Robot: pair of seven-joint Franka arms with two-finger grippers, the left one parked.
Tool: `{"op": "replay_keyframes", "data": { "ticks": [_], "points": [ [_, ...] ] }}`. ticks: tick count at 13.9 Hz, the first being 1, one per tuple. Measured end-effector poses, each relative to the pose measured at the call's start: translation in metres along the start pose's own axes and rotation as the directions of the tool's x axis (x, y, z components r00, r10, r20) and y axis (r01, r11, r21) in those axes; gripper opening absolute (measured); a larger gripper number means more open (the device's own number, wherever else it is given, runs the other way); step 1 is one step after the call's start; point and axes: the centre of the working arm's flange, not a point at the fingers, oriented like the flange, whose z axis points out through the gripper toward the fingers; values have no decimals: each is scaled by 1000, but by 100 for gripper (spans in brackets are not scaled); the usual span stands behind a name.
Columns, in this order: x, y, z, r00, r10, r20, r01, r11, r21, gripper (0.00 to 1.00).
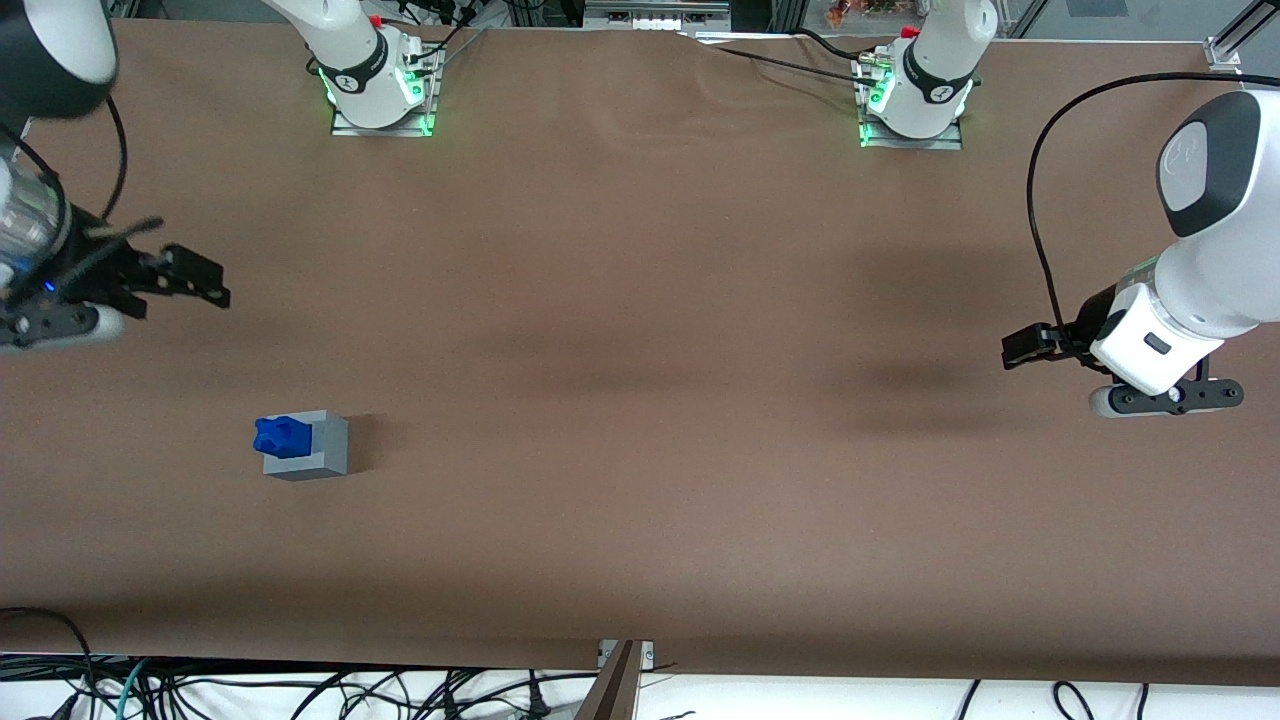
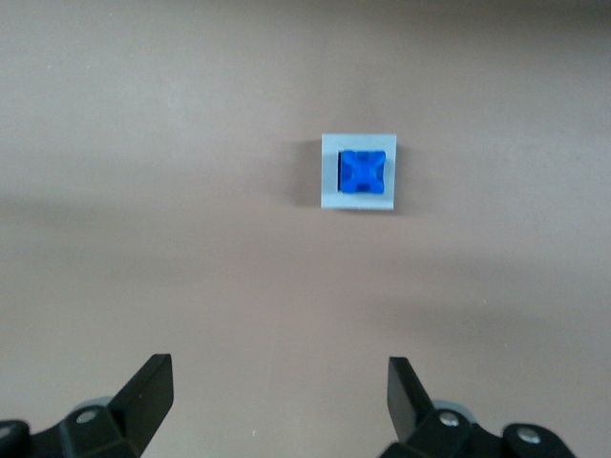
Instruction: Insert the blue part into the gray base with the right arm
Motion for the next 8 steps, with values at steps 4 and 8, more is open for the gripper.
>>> {"op": "replay_keyframes", "data": {
  "ticks": [4,8],
  "points": [
    [-4,2,16,999,7,35,-7,1000,1,100],
    [-9,6,8,1000,13,18,-13,1000,1,100]
  ]
}}
